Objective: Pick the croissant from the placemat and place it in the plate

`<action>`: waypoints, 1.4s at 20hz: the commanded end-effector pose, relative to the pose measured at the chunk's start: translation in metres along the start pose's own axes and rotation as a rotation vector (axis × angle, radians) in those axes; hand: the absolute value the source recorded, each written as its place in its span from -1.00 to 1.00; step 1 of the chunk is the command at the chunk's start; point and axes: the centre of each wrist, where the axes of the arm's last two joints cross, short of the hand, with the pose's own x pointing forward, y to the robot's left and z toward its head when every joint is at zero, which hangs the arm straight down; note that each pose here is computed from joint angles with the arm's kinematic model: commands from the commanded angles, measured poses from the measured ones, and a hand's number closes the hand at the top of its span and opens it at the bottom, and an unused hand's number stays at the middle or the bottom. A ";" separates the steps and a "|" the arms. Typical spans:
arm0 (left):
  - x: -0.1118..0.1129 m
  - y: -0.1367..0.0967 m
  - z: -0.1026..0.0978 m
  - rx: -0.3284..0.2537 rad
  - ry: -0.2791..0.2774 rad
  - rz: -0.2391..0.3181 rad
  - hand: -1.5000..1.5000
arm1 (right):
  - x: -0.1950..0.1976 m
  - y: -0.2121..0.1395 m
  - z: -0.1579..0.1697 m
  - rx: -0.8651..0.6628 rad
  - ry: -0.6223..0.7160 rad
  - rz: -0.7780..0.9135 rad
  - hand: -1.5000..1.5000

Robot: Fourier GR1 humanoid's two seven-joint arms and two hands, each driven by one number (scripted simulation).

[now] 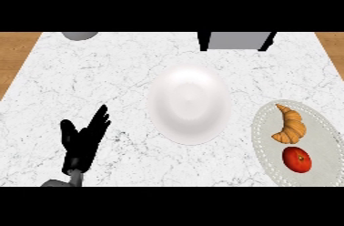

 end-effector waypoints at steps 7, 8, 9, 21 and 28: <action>0.010 -0.006 -0.005 -0.006 0.000 0.022 0.00 | 0.032 0.064 -0.003 0.057 0.106 0.089 -1.00; -0.005 0.014 -0.002 0.002 0.005 0.007 0.00 | 0.018 0.062 -0.013 0.096 0.110 0.087 -1.00; 0.001 -0.004 0.017 -0.018 0.003 0.002 0.00 | 0.028 0.060 -0.007 0.111 0.110 0.078 -1.00; 0.013 0.001 -0.011 -0.010 -0.007 0.001 0.00 | 0.045 0.097 -0.021 0.134 0.131 0.100 -1.00; -0.007 0.009 -0.015 -0.010 0.005 0.019 0.00 | 0.008 0.116 -0.015 0.122 0.190 0.174 -1.00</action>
